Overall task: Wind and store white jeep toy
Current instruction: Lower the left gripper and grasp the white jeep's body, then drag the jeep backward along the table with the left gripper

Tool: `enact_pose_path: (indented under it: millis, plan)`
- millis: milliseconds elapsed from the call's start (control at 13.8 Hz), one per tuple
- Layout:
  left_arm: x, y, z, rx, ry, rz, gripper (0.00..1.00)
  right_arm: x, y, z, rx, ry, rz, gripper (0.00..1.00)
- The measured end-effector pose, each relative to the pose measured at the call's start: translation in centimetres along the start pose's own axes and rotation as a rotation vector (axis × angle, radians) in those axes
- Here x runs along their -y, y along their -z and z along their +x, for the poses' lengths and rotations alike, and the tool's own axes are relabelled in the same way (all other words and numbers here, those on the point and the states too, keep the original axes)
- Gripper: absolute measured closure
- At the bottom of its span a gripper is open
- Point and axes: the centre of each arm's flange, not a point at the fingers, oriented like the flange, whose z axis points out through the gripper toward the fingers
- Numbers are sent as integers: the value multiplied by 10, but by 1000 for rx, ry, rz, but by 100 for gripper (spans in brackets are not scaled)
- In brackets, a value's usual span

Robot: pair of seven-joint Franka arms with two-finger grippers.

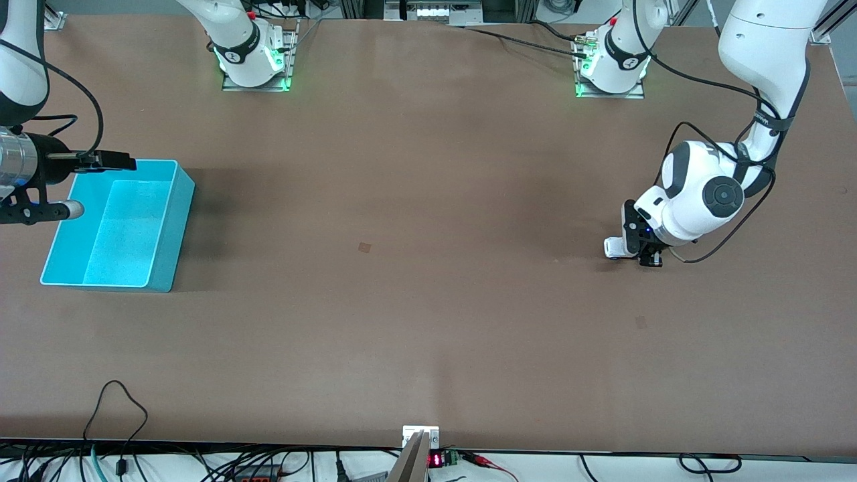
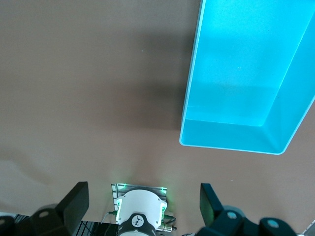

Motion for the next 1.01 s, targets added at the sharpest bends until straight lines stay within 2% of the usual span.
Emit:
enact_pose_path:
  millis: [1013]
  plan:
    - [0, -1, -15, -2, 28, 1, 48, -5, -1, -2, 12, -8, 5, 0]
